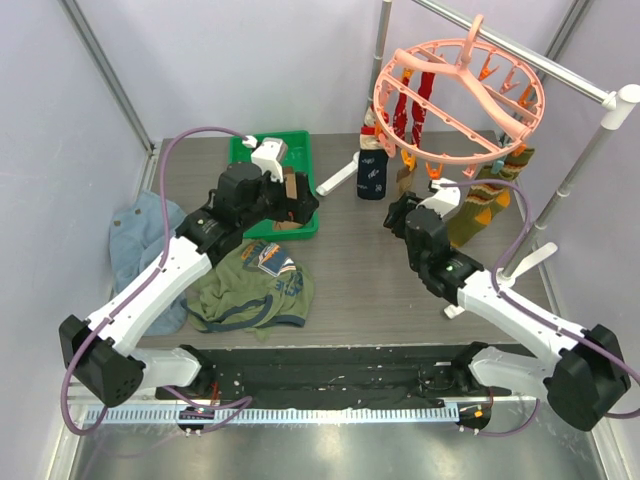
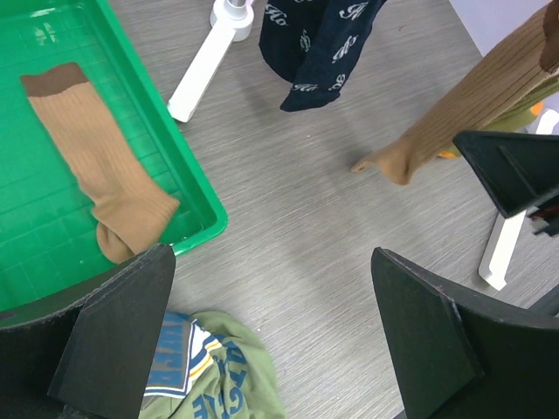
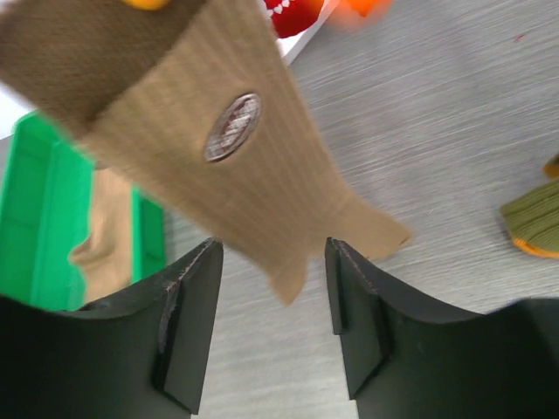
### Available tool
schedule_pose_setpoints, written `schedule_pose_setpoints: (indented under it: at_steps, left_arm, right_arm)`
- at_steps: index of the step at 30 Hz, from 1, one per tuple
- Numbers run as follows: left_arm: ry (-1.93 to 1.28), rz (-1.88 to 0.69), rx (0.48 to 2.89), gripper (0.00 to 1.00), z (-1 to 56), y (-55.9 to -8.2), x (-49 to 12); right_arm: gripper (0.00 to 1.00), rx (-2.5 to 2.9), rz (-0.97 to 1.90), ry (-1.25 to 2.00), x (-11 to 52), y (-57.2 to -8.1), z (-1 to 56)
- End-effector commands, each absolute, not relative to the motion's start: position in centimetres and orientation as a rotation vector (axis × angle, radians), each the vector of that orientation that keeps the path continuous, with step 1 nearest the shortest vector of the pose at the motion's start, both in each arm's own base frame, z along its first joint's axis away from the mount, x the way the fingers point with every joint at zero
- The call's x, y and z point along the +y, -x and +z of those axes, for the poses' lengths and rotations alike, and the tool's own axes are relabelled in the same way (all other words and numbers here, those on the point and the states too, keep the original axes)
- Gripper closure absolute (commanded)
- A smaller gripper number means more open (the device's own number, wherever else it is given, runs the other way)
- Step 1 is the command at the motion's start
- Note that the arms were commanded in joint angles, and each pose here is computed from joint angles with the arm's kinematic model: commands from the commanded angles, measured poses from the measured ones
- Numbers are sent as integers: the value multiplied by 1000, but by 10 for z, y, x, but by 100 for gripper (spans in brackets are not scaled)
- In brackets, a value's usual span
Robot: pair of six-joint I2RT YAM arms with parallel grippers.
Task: Remove the socks clipped to the hanger
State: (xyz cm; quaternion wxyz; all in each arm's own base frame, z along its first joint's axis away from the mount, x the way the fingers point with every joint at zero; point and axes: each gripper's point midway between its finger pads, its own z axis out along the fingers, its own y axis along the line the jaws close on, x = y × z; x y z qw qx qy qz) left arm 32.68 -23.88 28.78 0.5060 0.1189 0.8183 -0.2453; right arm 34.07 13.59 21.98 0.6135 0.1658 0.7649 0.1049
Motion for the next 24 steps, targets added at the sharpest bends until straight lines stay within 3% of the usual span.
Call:
schedule_pose_setpoints:
  at_steps: [1,6,11,24]
  left_arm:
    - [-287,-613,1890,0,311,-325,-238]
    - [-289,-614,1892,0,309,-325,-239]
    - [-310,-642,1891,0,310,-321,-244]
    - [-461,-613,1864,0,307,-302,-265]
  right_arm:
    - [51,1646,216,-467,131,-357,234]
    - [71,1678,182,-428,137,-365,226]
    - [99,1677,189,-415,137,-362,224]
    - [99,1783,460,-183,167,-315,267]
